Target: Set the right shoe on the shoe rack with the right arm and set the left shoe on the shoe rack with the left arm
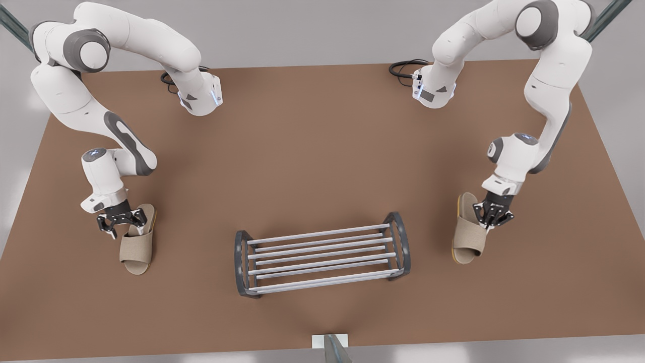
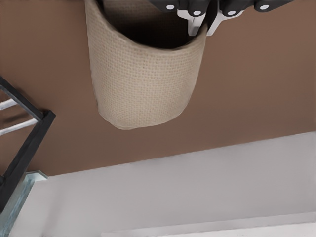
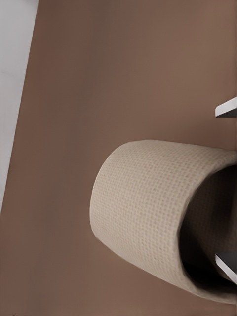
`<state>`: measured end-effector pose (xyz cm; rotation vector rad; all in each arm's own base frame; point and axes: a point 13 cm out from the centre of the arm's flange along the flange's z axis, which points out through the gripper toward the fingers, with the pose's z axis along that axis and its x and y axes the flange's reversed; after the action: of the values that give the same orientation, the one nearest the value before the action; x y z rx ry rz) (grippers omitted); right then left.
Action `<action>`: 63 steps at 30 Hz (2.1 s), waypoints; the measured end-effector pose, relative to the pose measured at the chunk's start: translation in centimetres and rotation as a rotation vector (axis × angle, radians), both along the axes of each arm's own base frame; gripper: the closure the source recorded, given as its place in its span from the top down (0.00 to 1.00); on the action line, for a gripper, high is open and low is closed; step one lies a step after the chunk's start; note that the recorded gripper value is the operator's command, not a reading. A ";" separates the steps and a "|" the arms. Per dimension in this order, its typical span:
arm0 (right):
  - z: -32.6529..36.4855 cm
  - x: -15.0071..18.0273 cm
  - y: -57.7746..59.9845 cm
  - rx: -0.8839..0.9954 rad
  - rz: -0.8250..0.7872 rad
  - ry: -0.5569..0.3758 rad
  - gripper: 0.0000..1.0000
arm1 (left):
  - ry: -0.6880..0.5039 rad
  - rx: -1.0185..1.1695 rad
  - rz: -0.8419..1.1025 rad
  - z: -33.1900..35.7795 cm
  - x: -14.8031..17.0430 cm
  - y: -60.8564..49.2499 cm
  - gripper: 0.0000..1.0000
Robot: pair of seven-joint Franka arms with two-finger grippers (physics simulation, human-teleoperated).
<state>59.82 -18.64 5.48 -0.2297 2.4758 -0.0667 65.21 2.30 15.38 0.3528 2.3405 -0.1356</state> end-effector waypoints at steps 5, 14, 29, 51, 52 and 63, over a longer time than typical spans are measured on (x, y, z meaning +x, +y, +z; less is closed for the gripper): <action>-0.2 0.2 0.7 0.012 0.001 0.000 1.00 | -0.048 0.055 -0.011 9.9 4.0 -4.0 0.21; 0.5 1.5 0.7 0.035 -0.035 -0.021 0.86 | 0.045 0.106 0.006 22.2 4.6 -18.0 0.21; 0.4 1.4 0.5 0.049 -0.055 -0.021 0.26 | 0.148 0.244 0.152 19.3 -1.6 -40.6 0.21; 17.2 9.4 7.8 0.042 -0.039 -0.106 0.21 | -0.016 0.217 0.480 11.1 4.4 -39.7 0.21; 18.6 9.5 8.4 0.040 -0.043 -0.097 0.21 | -0.022 0.214 0.486 10.9 4.5 -39.6 0.21; 27.0 8.7 13.6 0.105 -0.111 0.093 0.21 | -0.044 0.171 0.488 11.9 -0.6 -45.2 1.00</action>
<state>68.48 -5.05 32.53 -0.0512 2.5745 0.0284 64.59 -42.88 27.23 -0.1394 2.3286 0.3054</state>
